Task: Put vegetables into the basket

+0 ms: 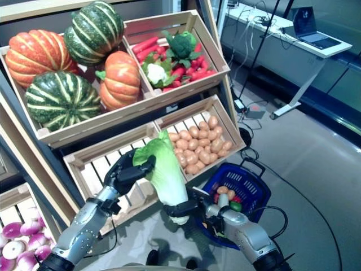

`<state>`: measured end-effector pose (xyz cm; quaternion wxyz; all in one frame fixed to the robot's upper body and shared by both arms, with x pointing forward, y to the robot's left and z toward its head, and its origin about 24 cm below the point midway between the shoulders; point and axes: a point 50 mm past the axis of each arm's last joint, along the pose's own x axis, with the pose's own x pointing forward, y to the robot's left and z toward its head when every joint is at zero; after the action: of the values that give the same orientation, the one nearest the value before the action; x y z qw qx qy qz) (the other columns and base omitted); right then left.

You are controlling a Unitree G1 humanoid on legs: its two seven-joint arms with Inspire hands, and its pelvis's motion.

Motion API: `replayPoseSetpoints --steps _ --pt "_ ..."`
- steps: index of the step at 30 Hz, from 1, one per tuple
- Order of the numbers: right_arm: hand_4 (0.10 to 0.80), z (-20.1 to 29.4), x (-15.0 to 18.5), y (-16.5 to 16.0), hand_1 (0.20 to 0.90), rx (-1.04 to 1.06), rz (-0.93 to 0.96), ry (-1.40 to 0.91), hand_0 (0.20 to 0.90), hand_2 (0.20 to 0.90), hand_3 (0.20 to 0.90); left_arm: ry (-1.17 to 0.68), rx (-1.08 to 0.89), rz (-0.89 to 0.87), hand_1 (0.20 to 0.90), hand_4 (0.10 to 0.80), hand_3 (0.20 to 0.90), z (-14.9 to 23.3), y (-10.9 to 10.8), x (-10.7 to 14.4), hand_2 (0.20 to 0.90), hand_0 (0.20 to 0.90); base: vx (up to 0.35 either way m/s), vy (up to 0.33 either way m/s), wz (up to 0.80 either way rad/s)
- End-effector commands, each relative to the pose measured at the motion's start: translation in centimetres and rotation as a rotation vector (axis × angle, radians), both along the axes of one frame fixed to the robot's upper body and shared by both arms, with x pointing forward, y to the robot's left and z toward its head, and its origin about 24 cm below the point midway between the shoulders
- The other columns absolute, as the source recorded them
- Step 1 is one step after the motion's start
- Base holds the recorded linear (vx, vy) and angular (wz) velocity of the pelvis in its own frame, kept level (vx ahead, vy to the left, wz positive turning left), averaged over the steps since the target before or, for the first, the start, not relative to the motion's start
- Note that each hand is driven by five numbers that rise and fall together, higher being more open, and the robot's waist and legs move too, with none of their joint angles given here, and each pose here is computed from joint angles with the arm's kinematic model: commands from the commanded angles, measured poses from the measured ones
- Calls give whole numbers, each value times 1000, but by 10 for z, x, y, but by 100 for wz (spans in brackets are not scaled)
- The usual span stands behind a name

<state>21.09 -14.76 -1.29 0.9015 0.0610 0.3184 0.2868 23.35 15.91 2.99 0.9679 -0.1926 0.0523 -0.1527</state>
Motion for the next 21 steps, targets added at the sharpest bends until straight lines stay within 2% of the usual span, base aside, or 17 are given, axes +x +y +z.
replayPoseSetpoints --steps 1,19,21 --pt "400 30 17 13 300 161 -59 -166 300 300 300 -269 -89 -66 900 800 900 55 -14 21 900 900 0 0 0" --pt "400 49 24 -28 300 220 -323 -325 300 300 300 -252 -73 -46 900 800 900 55 -3 19 900 900 -9 0 -2" --pt "400 56 25 -42 300 251 -461 -388 300 300 300 -235 -74 -26 900 800 900 53 2 18 900 900 -17 -2 -5"
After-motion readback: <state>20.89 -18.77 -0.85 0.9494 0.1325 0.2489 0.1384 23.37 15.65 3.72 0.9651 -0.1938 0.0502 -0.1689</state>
